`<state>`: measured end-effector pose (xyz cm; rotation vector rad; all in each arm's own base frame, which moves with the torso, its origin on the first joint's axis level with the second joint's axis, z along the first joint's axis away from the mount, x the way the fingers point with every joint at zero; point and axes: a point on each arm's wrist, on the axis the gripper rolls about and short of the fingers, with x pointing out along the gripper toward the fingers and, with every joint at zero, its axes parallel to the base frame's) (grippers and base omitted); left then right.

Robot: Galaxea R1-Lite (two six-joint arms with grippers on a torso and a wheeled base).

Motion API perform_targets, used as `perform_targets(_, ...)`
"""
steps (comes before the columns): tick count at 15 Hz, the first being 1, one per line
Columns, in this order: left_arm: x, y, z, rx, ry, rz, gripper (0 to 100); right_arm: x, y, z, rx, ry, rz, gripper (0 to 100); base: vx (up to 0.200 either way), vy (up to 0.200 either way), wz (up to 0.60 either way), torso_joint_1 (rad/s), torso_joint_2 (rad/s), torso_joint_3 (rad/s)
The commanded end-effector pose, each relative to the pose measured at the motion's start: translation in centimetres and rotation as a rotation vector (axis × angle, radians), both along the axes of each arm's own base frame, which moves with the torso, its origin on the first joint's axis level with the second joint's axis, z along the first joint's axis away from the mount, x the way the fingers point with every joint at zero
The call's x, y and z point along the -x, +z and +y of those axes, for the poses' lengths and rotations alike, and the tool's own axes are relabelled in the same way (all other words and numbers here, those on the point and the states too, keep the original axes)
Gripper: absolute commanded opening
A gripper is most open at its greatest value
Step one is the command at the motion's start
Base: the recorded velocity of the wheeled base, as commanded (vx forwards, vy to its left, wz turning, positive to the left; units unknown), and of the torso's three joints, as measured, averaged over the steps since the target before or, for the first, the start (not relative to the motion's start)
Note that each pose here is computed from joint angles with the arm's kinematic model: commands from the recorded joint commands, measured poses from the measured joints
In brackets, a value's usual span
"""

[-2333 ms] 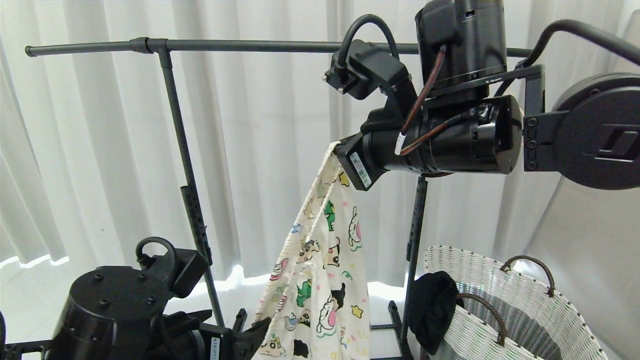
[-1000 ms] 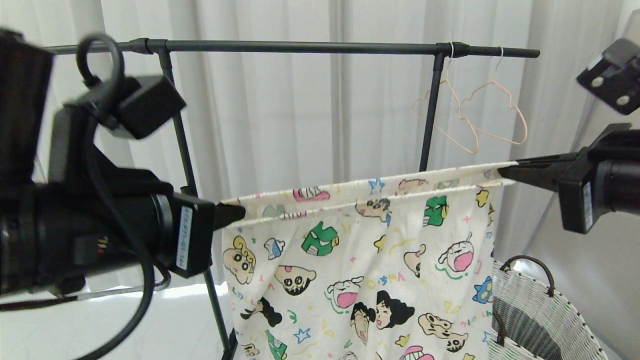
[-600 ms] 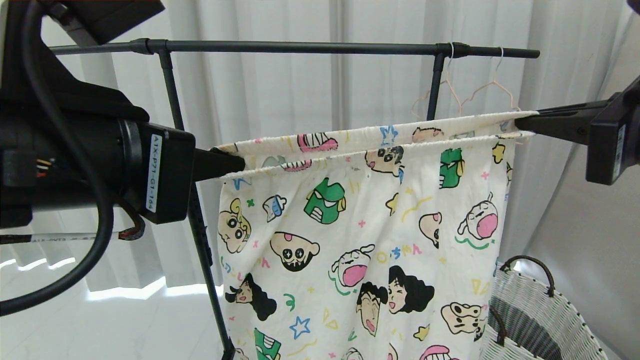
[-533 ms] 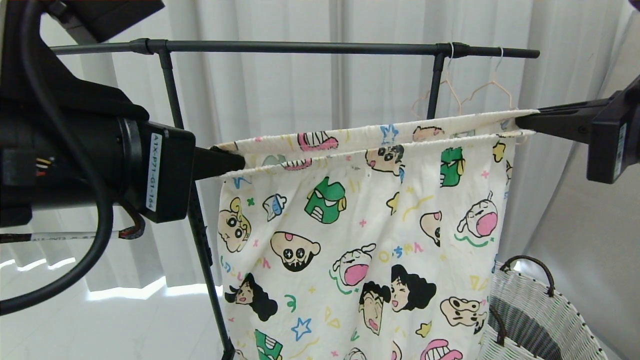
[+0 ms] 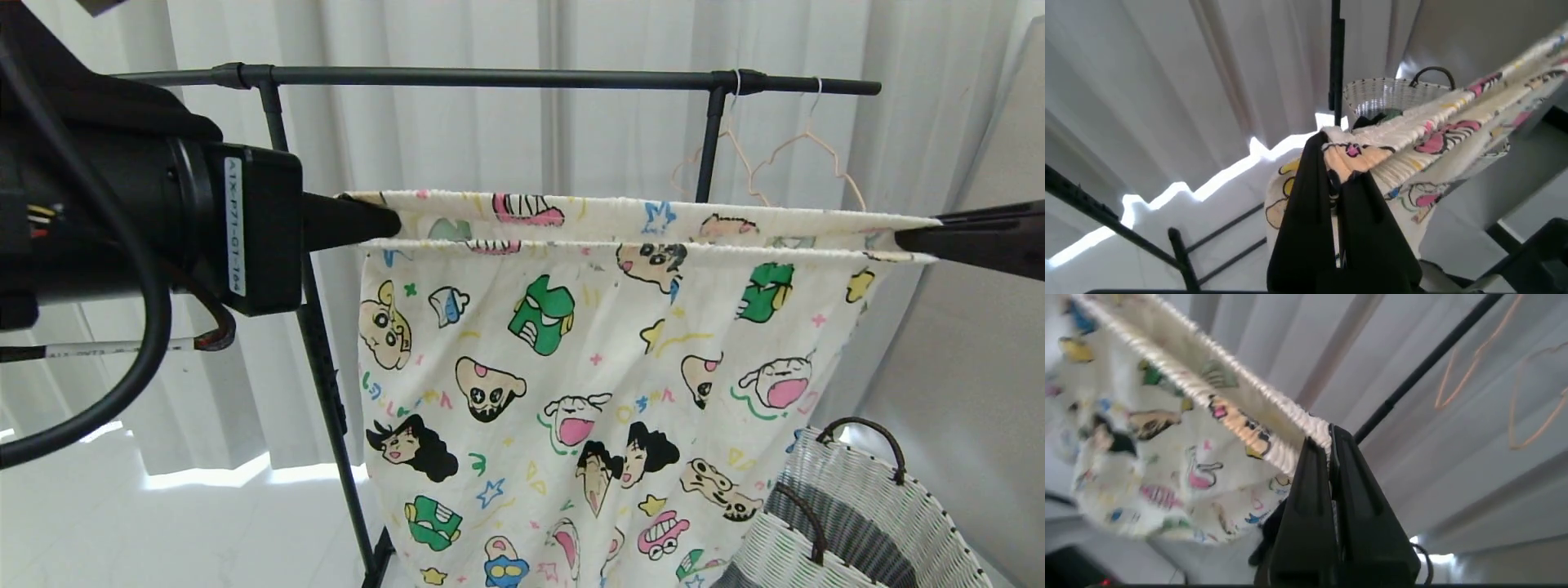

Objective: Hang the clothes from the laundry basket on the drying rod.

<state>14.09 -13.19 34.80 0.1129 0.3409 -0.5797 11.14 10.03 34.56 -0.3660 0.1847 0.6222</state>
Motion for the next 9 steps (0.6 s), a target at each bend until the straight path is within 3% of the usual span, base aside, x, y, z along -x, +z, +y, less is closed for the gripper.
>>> perform_targets(1, -0.5, 0.0, -0.5, -0.028, -0.014, -0.021, 0, 3.1, 0.2, -1.4, -0.007, 0.093, 0.001, 0, 0.000, 0.000, 0.00, 0.000, 0.00, 0.000)
perform_targets(3, -0.8, -0.2, -0.8, -0.080, -0.042, -0.057, 0, 4.8, -0.3, -1.7, 0.031, 0.194, 0.043, 0, 0.000, 0.000, 0.00, 0.000, 0.00, 0.000)
perform_targets(5, -1.8, -0.5, -2.2, -0.068, -0.055, -0.078, 0, 6.2, -1.2, -0.9, 0.069, 0.341, 0.091, 0, 0.000, 0.000, 0.00, 0.000, 0.00, 0.000)
perform_targets(9, -2.5, -0.8, -4.5, -0.033, -0.098, -0.108, 0, 6.5, -1.9, 1.3, 0.109, 0.446, 0.115, 0, 0.000, 0.000, 0.00, 0.000, 0.00, 0.000)
